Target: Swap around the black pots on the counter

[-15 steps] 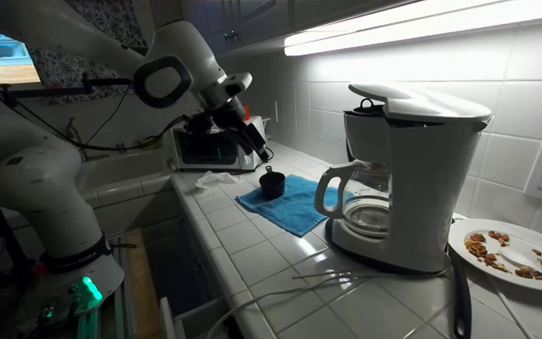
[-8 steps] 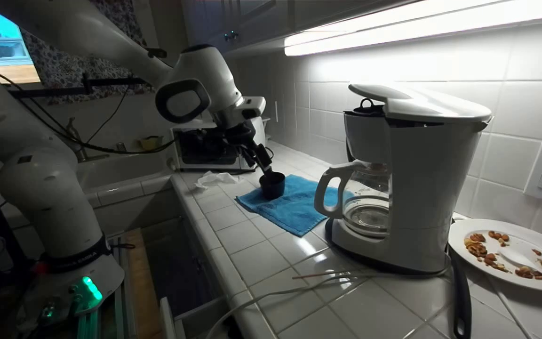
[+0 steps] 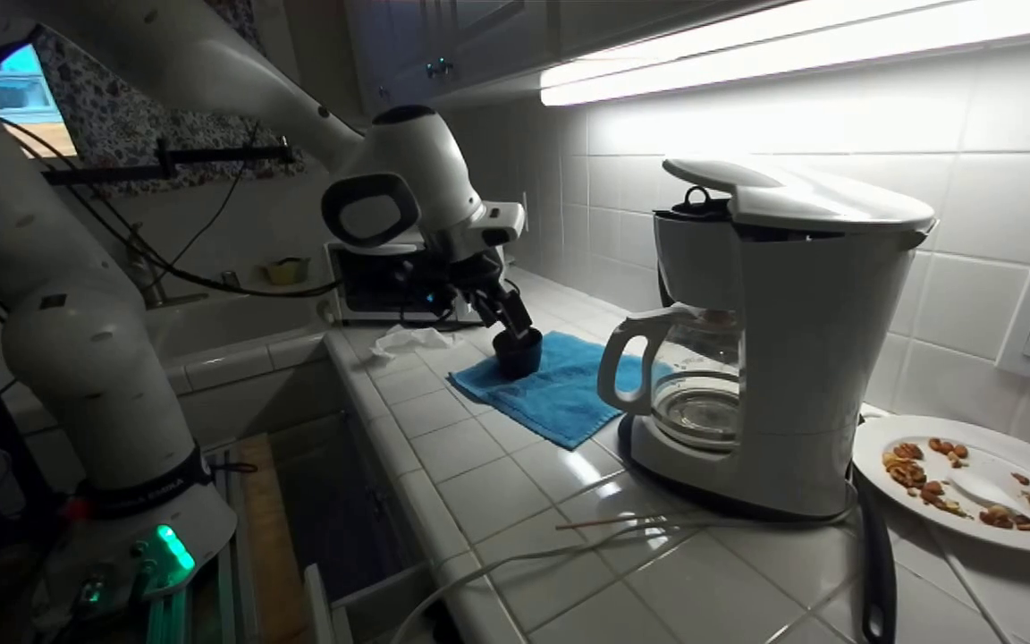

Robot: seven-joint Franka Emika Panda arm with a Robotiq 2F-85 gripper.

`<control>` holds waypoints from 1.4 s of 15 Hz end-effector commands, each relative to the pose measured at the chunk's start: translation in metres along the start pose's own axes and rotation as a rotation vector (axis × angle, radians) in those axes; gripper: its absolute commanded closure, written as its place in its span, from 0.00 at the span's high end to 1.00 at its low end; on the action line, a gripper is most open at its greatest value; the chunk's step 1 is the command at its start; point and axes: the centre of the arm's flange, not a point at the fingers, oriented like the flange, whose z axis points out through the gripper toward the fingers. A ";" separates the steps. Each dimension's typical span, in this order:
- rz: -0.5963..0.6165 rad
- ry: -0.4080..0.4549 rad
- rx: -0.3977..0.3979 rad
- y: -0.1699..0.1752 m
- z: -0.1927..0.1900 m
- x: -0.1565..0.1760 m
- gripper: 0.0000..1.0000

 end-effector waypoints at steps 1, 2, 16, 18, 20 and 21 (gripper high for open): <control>-0.015 0.032 0.033 0.010 0.023 0.010 1.00; -0.020 0.037 0.035 0.010 0.026 0.011 1.00; -0.069 0.056 0.079 0.008 0.053 0.028 0.25; -0.075 0.050 0.083 0.008 0.057 0.028 0.11; -0.081 0.042 0.081 0.009 0.061 0.027 0.03; -0.085 0.038 0.079 0.009 0.063 0.027 0.03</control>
